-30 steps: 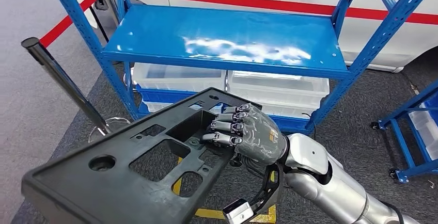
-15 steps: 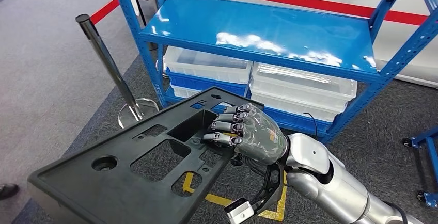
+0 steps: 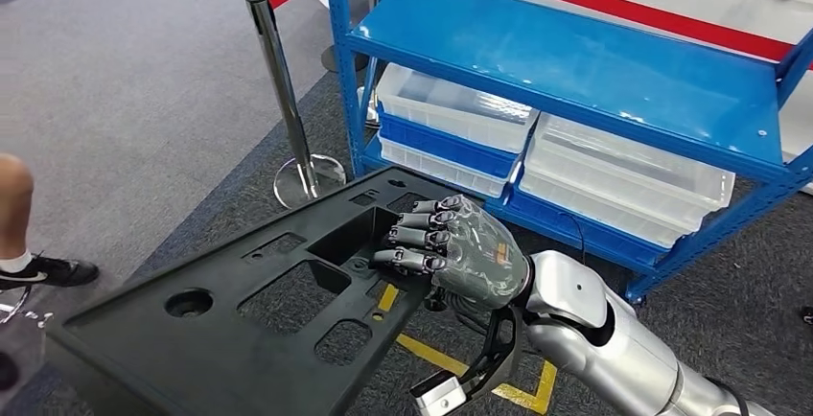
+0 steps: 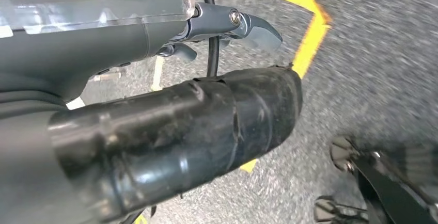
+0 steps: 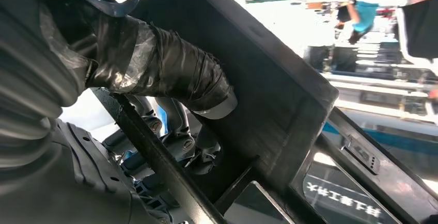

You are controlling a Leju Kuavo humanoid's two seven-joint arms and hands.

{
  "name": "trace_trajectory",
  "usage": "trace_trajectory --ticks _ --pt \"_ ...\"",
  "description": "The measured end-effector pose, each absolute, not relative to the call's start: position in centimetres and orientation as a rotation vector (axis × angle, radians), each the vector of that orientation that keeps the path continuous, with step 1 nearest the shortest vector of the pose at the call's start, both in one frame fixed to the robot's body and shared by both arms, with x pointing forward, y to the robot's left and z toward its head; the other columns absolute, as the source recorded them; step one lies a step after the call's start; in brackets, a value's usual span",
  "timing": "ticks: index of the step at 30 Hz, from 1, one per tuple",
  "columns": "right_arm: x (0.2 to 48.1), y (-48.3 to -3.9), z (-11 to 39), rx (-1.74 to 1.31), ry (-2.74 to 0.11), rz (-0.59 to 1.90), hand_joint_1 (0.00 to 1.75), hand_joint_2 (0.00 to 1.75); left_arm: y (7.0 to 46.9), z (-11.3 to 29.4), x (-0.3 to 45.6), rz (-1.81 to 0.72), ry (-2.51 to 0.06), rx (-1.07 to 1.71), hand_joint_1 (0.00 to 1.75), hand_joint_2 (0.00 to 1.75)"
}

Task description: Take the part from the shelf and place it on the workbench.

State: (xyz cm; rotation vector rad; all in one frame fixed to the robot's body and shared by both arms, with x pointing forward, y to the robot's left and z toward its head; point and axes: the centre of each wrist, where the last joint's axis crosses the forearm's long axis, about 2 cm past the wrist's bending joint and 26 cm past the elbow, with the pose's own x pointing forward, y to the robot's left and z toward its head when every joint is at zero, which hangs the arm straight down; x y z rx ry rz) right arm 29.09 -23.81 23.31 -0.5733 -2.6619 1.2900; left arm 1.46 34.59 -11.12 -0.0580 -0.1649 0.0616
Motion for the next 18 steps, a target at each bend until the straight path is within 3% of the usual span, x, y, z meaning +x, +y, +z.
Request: trace_trajectory --ticks 18 --pt "28.87 -23.39 23.18 -0.578 -2.656 1.266 1.75 1.75 34.35 -11.16 1.31 0.061 -0.169 -0.062 0.0 0.0"
